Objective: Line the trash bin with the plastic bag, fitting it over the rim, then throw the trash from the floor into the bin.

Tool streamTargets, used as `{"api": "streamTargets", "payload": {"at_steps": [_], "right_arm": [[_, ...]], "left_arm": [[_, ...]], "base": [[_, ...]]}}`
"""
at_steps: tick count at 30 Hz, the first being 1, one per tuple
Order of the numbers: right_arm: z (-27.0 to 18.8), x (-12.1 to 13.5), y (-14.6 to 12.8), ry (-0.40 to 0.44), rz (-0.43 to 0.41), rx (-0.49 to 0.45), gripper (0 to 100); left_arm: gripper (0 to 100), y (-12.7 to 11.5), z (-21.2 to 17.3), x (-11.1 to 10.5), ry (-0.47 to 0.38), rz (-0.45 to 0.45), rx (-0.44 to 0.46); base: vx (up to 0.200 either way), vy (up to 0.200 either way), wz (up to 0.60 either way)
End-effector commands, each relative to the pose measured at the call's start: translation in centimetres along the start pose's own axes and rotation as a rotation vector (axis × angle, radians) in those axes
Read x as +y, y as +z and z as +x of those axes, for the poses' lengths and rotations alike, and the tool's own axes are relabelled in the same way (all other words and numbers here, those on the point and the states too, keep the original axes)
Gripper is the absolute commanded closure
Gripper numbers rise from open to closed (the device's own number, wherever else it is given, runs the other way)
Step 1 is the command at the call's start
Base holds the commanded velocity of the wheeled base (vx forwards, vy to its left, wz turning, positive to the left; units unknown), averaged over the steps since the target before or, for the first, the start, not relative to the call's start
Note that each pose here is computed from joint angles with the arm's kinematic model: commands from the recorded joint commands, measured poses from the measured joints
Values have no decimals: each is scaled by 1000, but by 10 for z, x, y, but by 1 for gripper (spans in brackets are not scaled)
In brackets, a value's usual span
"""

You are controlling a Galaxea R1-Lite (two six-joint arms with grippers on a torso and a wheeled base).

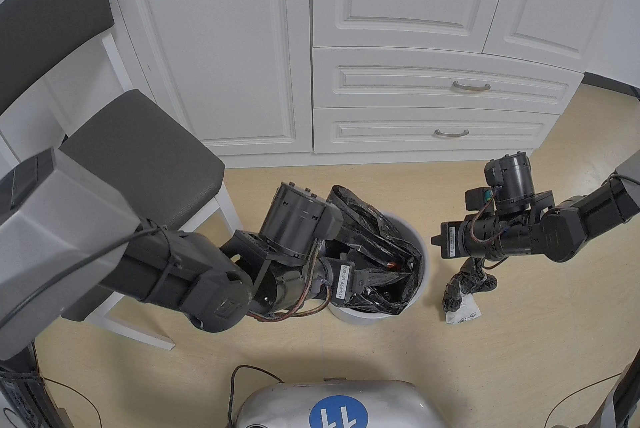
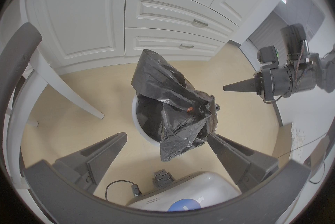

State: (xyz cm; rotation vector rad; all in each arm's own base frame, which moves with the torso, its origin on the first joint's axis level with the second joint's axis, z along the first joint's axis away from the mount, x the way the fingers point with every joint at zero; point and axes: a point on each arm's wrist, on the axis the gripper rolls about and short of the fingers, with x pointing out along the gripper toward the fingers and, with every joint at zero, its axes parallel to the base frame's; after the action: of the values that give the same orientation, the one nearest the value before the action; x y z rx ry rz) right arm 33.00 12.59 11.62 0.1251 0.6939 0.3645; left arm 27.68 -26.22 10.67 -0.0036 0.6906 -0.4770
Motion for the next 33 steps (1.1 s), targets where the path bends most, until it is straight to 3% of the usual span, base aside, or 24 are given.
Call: {"api": "streamTargets", "payload": {"at_steps": [1,10,14,15,24,33], "right_arm": [[10,4,-9,2,-8,37,100],[18,7,-14,9,-14,48,100],[7,5,-11,24,-53,-58,100],[7,4,-12,23,-65,-61,0],[31,-8,-29,-65,-111,-5,0],[38,-23,-30,-96,-108,8,0]], "left_arm": [[0,-5,4,-1,0,21,15],[0,-7,5,-1,-7,25,-2],[0,-10,4,1,-13,22,-25],[0,-10,4,1,-13,22,-27],[0,-12,4,2,-11,22,-23],[0,-14,5,2,-8,22,-14]], "base": [[0,0,0],[0,0,0],[0,0,0],[0,0,0],[0,0,0],[0,0,0]]}}
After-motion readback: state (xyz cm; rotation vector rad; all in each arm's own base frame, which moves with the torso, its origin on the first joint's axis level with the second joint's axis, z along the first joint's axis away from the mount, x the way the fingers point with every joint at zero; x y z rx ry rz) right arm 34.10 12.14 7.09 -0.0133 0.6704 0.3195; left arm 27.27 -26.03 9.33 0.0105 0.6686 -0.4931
